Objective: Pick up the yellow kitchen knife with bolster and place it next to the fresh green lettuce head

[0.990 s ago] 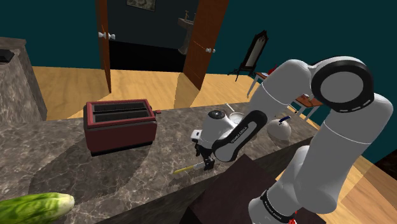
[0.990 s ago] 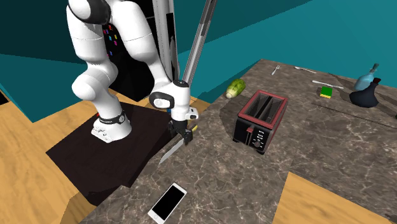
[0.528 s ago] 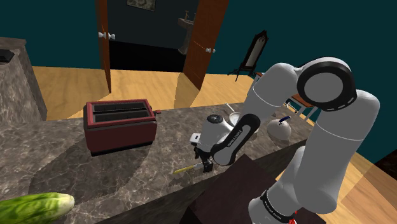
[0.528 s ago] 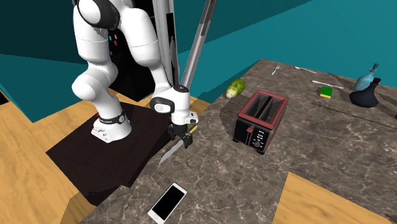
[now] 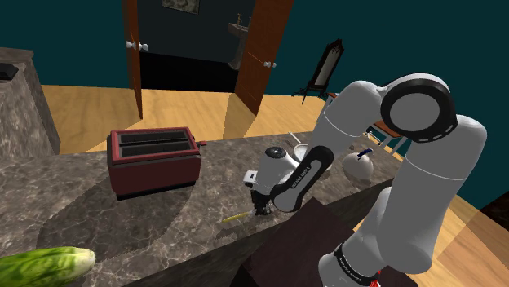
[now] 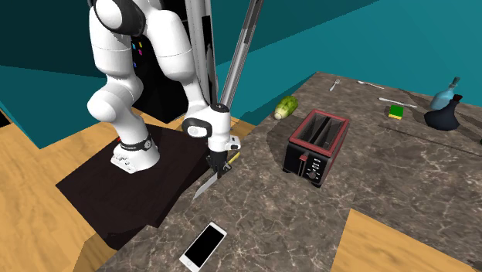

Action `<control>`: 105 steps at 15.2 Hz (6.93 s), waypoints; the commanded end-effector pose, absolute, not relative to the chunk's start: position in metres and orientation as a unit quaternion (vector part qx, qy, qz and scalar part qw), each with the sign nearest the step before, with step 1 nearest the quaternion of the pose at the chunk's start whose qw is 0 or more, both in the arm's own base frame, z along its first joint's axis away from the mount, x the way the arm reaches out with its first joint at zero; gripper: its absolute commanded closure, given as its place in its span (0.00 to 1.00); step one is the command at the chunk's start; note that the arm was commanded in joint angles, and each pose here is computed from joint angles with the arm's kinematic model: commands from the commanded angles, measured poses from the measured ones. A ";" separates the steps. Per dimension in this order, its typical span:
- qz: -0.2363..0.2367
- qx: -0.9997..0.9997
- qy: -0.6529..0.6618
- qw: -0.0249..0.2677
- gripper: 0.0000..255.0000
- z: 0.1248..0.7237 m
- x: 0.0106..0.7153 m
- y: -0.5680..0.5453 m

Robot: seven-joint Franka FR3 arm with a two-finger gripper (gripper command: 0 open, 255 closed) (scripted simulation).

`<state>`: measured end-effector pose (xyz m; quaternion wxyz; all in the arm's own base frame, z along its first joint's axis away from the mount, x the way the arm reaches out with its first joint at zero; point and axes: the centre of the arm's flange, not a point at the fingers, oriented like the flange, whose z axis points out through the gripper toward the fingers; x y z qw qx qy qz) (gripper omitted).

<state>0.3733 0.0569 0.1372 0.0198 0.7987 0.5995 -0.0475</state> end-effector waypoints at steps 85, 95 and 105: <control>-0.047 0.799 0.600 0.020 1.00 0.258 0.498 0.424; -0.047 0.799 0.600 0.020 1.00 0.205 0.498 0.424; -0.047 0.799 0.600 0.020 1.00 0.151 0.498 0.424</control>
